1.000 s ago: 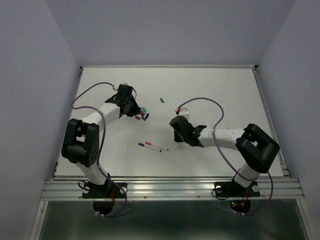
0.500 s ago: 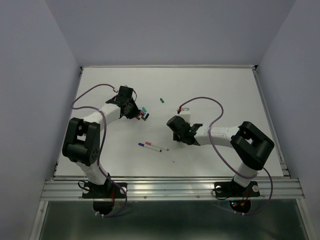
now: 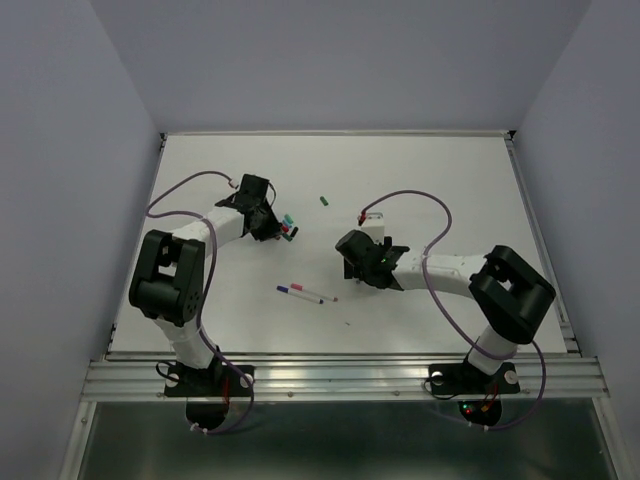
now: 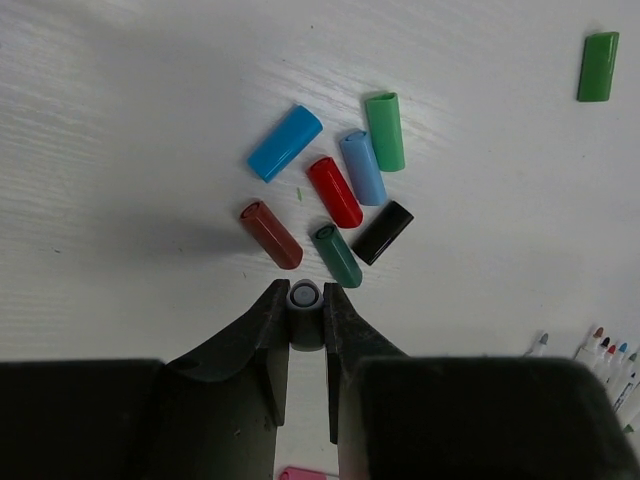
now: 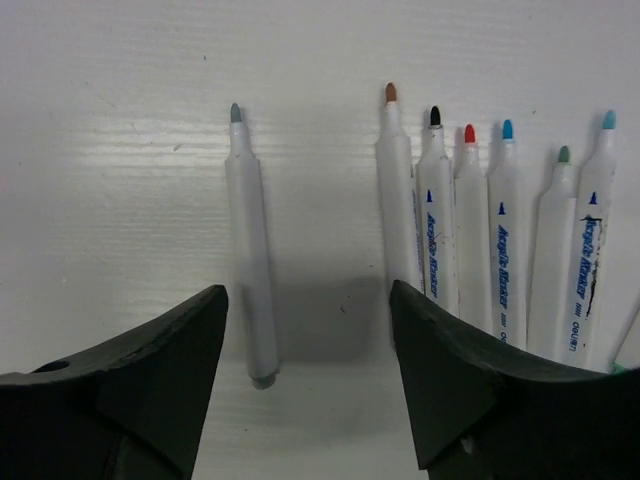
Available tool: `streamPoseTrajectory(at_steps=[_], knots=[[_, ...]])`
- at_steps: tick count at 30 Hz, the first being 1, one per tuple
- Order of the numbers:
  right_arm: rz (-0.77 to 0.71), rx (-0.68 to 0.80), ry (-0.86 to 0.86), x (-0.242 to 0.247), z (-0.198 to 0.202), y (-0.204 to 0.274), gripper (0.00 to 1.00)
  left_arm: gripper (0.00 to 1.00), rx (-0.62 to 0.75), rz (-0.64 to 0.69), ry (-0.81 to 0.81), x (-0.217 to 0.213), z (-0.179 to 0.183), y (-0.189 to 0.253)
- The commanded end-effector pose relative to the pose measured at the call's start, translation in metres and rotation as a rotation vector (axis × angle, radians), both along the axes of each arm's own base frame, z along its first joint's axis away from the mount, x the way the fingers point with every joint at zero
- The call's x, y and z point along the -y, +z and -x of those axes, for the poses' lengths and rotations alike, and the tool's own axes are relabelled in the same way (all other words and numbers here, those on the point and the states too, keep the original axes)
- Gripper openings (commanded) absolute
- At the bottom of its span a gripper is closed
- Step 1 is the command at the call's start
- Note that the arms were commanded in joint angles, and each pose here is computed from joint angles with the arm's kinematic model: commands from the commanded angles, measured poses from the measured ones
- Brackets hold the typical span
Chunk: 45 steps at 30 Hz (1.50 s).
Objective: Open the pen caps
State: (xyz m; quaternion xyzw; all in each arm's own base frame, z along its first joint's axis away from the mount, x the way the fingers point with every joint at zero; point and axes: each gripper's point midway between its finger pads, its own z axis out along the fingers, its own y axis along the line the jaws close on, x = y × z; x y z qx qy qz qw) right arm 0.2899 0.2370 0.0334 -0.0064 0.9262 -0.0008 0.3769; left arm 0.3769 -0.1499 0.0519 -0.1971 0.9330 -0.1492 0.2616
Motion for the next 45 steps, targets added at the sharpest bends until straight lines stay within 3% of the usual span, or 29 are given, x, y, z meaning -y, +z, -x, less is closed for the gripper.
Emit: streamPoseTrajectory(at_steps=[1, 7, 9, 11, 14, 16, 22, 27, 41, 45], knots=[[0.023, 0.144, -0.014, 0.003, -0.023, 0.049, 0.79, 0.06, -0.019, -0.027, -0.017, 0.002, 0.005, -0.007], [-0.095, 0.172, 0.142, -0.024, -0.019, 0.071, 0.92, 0.2, -0.035, -0.027, -0.022, 0.005, 0.003, -0.011], [-0.161, 0.183, 0.218, -0.038, -0.015, 0.079, 0.96, 0.2, -0.04, -0.028, -0.022, 0.005, 0.003, -0.011], [-0.208, 0.188, 0.328, -0.05, -0.006, 0.085, 1.0, 0.31, -0.044, -0.034, -0.019, 0.004, 0.005, -0.012], [-0.248, 0.198, 0.479, -0.064, 0.008, 0.089, 1.0, 0.33, -0.04, -0.031, -0.016, 0.004, 0.006, -0.009], [-0.236, 0.191, 0.548, -0.067, 0.014, 0.086, 1.0, 0.53, -0.034, -0.03, -0.015, 0.004, 0.006, -0.007], [-0.251, 0.175, 0.731, -0.078, 0.034, 0.082, 1.0, 0.67, -0.001, -0.014, -0.031, 0.009, 0.007, 0.008], [-0.214, 0.163, 0.843, -0.082, 0.043, 0.072, 1.0, 0.77, 0.033, -0.005, -0.044, 0.012, 0.009, 0.025], [0.103, 0.034, 0.976, -0.066, 0.063, 0.011, 1.0, 0.84, 0.093, -0.009, -0.063, 0.013, 0.008, 0.045], [0.15, 0.021, 0.977, -0.067, 0.06, 0.0, 1.0, 0.95, 0.139, 0.003, -0.062, 0.012, 0.01, 0.06]])
